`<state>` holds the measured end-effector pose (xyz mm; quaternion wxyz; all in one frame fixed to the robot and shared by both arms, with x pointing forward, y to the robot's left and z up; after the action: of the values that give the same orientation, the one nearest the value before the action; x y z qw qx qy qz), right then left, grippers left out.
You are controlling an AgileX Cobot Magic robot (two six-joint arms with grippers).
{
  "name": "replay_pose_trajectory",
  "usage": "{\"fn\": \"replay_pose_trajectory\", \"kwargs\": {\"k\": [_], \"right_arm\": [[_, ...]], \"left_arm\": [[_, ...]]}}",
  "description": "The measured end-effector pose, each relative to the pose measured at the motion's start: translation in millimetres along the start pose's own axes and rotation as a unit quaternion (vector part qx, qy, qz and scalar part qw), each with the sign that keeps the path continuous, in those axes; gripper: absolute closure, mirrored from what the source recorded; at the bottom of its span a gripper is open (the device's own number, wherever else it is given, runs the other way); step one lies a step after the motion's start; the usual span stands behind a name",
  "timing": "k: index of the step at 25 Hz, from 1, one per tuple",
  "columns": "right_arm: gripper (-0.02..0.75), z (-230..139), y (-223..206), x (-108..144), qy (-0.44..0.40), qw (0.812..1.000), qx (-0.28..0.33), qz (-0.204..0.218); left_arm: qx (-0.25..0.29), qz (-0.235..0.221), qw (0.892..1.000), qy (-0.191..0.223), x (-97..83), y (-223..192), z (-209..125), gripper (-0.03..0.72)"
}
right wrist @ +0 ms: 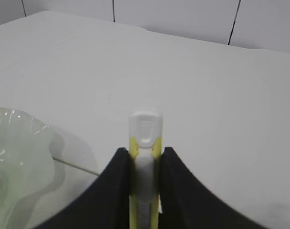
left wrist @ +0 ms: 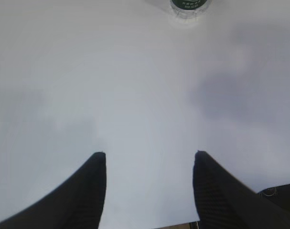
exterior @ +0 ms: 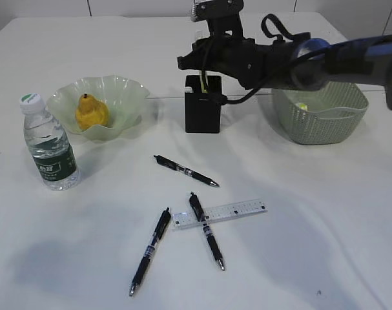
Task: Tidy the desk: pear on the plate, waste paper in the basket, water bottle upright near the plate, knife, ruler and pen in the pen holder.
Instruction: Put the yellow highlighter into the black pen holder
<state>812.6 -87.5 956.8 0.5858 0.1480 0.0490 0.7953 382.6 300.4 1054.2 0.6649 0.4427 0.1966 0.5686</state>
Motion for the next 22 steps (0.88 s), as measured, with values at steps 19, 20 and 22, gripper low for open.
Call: {"fn": "replay_pose_trajectory", "kwargs": {"k": [19,20,22], "right_arm": [[0.492,-31,-6,7,-0.001,0.999,0.049,0.006],[0.468,-31,-6,7,-0.002,0.999,0.049,0.006],[0.423,-31,-6,7,-0.009,0.999,0.05,0.005]], "left_arm": [[0.001,0.0,1.0,0.0,-0.1,0,0,0.287],[0.001,0.0,1.0,0.0,-0.1,0,0,0.287],[0.001,0.0,1.0,0.0,-0.1,0,0,0.287]]}}
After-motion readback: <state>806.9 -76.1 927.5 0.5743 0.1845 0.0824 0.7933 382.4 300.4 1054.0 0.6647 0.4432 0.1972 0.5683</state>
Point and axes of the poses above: a point on each arm's last joint axis where the gripper is mounted, y pointing back along that axis away from the gripper, x along the wrist's bending axis when the last joint is at zero, z = x × y, the point moved 6 cm from there along -y, pointing out along that axis toward the gripper, and after that the axes turned 15 degrees about -y, right-handed, at the moved point
